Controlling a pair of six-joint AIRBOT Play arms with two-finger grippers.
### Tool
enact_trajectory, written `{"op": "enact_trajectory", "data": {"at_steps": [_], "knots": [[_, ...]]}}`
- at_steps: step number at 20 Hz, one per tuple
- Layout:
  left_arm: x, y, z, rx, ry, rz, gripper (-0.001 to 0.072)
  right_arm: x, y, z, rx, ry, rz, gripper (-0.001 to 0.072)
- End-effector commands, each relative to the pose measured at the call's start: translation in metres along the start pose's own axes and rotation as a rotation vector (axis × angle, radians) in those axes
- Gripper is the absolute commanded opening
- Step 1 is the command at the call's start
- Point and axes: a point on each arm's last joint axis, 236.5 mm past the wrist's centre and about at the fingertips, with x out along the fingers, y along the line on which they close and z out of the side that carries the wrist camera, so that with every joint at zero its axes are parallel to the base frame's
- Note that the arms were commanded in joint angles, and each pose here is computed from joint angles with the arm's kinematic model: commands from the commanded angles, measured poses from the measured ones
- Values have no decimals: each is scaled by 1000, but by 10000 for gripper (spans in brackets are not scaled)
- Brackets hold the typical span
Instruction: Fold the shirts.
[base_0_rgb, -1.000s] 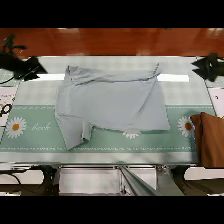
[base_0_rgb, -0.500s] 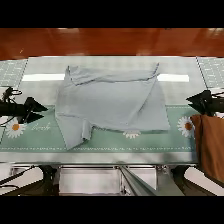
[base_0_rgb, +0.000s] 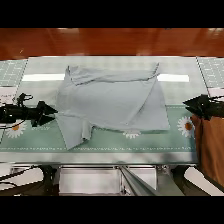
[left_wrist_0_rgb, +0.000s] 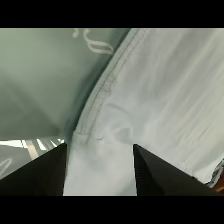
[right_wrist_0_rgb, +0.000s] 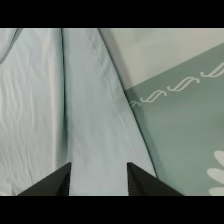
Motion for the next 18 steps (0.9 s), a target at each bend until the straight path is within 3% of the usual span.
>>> {"op": "enact_trajectory", "data": {"at_steps": [1, 2, 3, 4, 5, 9, 12, 18], "knots": [[21, -5, 4, 14, -8, 13, 506, 0, 1, -1, -1, 2, 2, 408], [27, -9, 2, 26, -5, 15, 504, 0, 0, -1, -2, 2, 1, 408], [32, -14, 0, 38, 0, 14, 433, 0, 0, -1, -1, 3, 1, 408], [35, -19, -2, 55, 7, 13, 116, 0, 0, -2, -3, 7, -2, 408], [37, -24, -4, 80, 14, 14, 18, 0, -4, -6, -9, 21, -17, 408], [37, -38, -9, 128, 40, 5, 17, 1, -50, -63, 110, 217, -182, 408], [37, -40, -11, 131, 52, 2, 17, 18, -63, -96, 200, 267, -176, 408], [40, -42, -15, 143, 61, 5, 17, 17, -68, -106, 214, 299, -193, 408]]}}
